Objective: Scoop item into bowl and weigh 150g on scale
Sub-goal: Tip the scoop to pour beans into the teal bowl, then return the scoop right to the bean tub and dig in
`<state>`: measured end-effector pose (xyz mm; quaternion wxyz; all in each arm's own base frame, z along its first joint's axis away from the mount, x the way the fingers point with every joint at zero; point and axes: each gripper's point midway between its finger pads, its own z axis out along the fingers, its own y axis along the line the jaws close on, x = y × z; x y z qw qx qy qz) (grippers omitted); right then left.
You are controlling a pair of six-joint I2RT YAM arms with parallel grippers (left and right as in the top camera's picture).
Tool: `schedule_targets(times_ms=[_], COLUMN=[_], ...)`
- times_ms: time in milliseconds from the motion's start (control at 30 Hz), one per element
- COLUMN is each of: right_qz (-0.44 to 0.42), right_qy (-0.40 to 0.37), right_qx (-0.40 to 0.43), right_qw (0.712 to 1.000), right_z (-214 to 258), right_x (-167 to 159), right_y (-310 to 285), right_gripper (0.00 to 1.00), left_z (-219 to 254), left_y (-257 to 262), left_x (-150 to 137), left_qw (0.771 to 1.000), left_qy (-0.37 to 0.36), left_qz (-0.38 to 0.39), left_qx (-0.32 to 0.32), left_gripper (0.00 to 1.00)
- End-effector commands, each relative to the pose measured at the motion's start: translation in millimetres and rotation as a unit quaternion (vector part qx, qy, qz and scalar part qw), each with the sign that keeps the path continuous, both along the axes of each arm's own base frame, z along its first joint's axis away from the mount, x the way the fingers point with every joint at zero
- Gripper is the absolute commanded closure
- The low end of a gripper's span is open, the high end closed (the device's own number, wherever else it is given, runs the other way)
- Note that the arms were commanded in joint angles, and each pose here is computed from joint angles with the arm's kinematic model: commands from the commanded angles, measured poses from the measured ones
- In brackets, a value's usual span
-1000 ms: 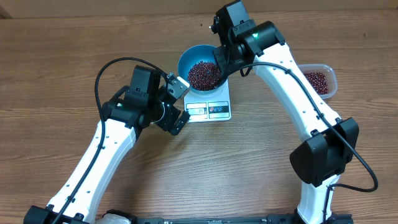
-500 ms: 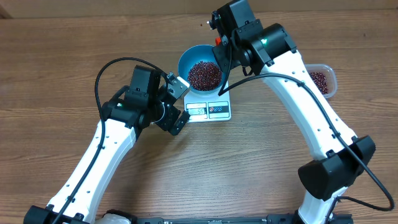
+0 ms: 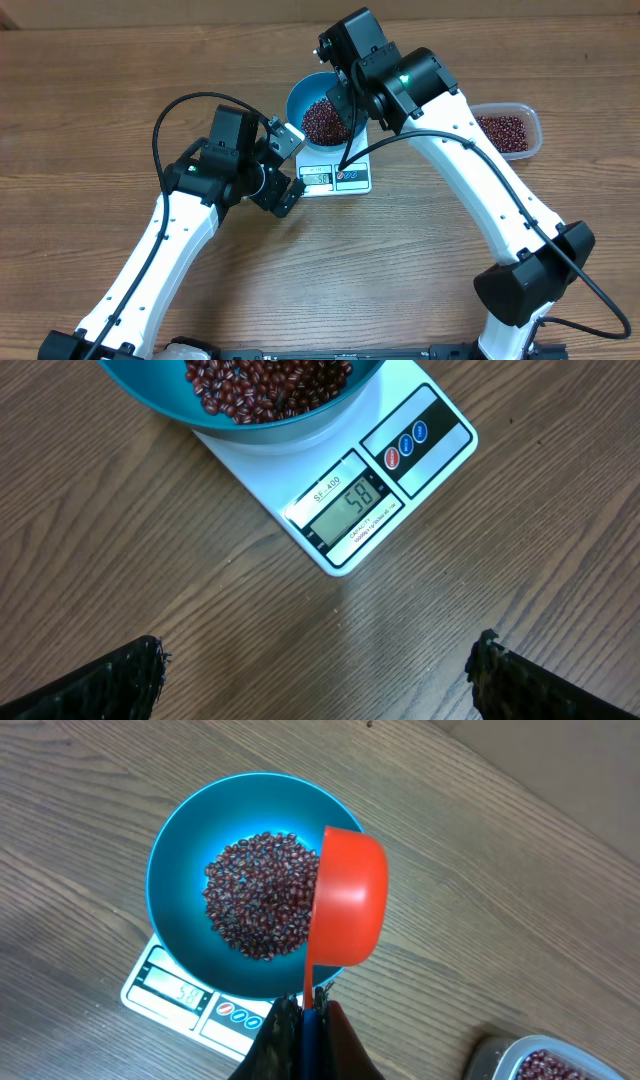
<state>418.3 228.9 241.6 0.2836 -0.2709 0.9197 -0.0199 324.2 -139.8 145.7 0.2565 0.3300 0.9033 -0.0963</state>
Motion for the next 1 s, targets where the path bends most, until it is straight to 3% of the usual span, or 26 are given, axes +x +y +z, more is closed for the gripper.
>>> schedule_targets(times_ms=[0, 300, 433, 600, 767, 967], right_qz=[-0.014, -0.131, -0.205, -0.239, -0.281, -0.267], right_qy=[-0.049, -0.025, 0.031, 0.078, 0.103, 0.141], right_qx=[0.022, 0.089, 0.076, 0.080, 0.080, 0.082], right_qw=[0.998, 0.987, 0.975, 0.965, 0.951, 0.950], right_z=[43.7, 74.4, 54.1, 23.6, -11.0, -50.5], right_x=[2.0, 1.4, -10.4, -13.3, -15.7, -23.0], right_y=[-14.0, -133.3, -213.1, -264.3, -300.9, -303.5], right_gripper=[0.96, 0.96, 0.96, 0.96, 0.96, 0.96], left_z=[6.0, 6.0, 6.0, 6.0, 6.0, 6.0], left_y=[1.8, 1.8, 1.8, 1.8, 1.8, 1.8], left_x=[-0.5, -0.5, -0.5, -0.5, -0.5, -0.5], left_qw=[1.000, 1.000, 1.000, 1.000, 1.000, 1.000], left_qy=[-0.008, -0.008, -0.008, -0.008, -0.008, -0.008], left_qz=[0.006, 0.006, 0.006, 0.006, 0.006, 0.006], left_qx=[-0.005, -0.005, -0.005, -0.005, -0.005, -0.005], left_gripper=[0.00, 0.00, 0.00, 0.00, 0.00, 0.01])
